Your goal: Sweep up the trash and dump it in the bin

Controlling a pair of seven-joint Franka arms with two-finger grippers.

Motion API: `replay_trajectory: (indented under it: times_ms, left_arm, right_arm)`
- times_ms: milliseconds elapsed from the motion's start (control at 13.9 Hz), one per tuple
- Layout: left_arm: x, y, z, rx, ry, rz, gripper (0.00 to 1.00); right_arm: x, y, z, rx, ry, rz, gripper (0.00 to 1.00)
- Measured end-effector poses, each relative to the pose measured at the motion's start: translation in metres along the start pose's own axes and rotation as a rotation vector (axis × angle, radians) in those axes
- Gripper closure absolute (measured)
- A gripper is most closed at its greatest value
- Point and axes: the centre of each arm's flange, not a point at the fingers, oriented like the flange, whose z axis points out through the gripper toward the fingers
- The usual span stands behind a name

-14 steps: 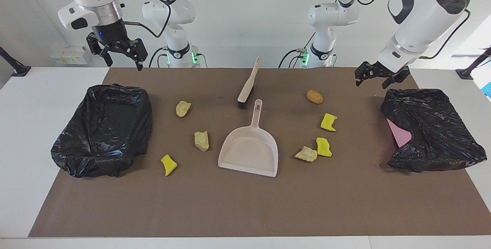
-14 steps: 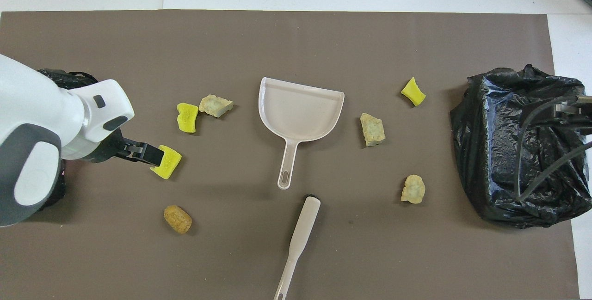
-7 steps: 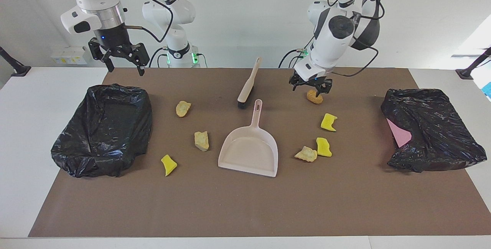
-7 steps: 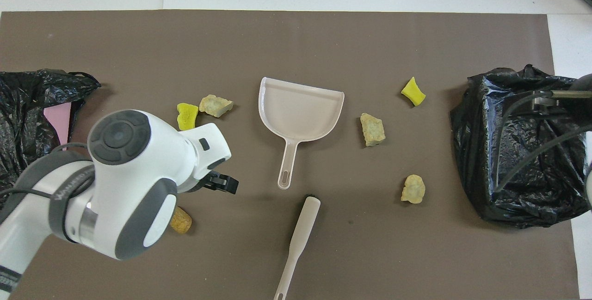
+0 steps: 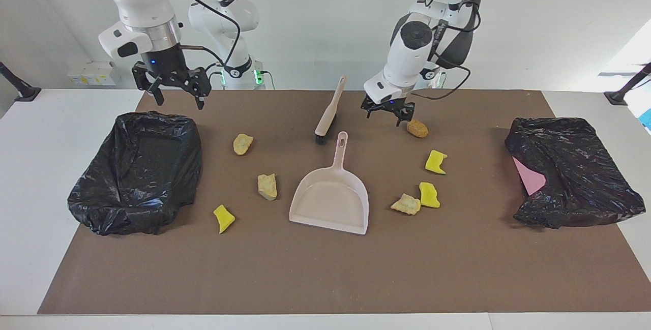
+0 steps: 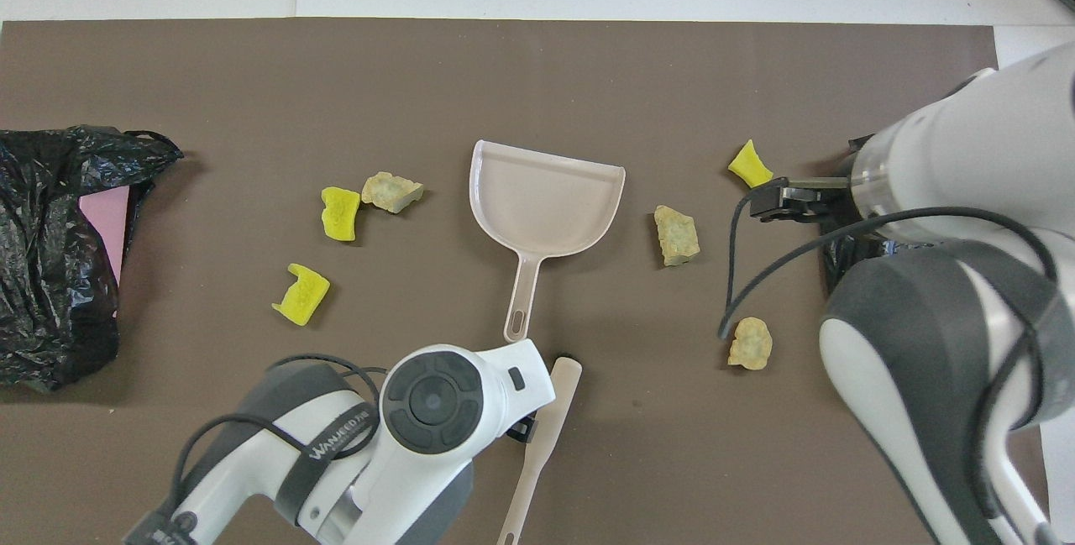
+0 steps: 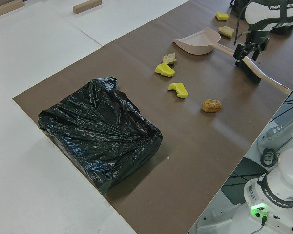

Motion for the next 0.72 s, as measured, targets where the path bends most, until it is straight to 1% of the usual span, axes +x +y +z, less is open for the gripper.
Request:
replay_trajectory:
  times_ms: [216, 361, 505, 721]
  left_arm:
    - [-0.028, 0.051, 0.022, 0.012, 0.003, 0.056, 0.00]
    - [-0.044, 0.072, 0.034, 0.022, -0.004, 0.081, 0.00]
    - [-0.056, 0.083, 0.045, 0.026, -0.002, 0.084, 0.00]
    - [-0.064, 0.085, 0.060, 0.034, -0.010, 0.084, 0.00]
  right_arm:
    - [-0.006, -0.063, 0.039, 0.013, 0.001, 0.050, 0.00]
    - [-0.015, -0.110, 0.065, 0.025, 0.001, 0.066, 0.00]
    - [-0.026, -0.146, 0.087, 0.028, -0.006, 0.078, 0.00]
    - [-0.037, -0.192, 0.116, 0.062, 0.015, 0.114, 0.00]
